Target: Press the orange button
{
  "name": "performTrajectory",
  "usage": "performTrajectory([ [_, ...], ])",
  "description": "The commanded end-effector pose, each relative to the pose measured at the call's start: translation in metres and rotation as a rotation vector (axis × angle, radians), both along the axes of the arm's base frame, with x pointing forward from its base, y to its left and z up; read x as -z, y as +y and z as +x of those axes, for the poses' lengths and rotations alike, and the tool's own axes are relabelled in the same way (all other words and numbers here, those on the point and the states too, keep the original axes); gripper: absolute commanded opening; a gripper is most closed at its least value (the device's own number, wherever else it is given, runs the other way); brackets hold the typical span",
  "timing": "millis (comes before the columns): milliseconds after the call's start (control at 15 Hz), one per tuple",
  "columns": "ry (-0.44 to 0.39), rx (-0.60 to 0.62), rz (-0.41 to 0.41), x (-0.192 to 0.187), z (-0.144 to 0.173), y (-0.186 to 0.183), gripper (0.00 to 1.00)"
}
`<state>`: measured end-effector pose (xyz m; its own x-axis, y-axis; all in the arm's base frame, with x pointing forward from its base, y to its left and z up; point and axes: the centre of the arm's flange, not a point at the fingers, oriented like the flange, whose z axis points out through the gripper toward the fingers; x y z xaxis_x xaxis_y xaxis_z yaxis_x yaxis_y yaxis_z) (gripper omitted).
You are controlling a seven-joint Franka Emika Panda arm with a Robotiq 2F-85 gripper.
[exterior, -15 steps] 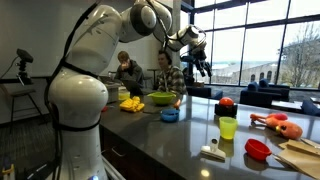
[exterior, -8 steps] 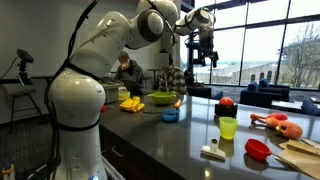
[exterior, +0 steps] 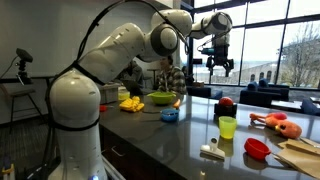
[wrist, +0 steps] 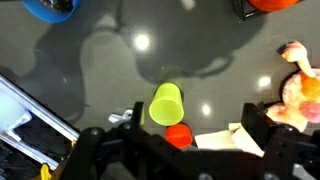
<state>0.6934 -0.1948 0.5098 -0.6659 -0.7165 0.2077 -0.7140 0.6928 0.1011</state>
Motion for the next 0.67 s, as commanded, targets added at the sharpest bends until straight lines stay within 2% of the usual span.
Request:
performTrajectory([
  [0,0.009,0.167,-0.004,0.014,0.081,0.021,1.0],
  [133,0.02,0.204,-0.013,0.031,0.09,0.038,1.0],
  [333,-0.012,0.23,-0.042,0.039,0.097,0.051,1.0],
  [467,-0.061,0.265,-0.058,0.036,0.103,0.046,1.0],
  [600,-0.166,0.34,-0.059,0.029,0.106,0.037,1.0],
])
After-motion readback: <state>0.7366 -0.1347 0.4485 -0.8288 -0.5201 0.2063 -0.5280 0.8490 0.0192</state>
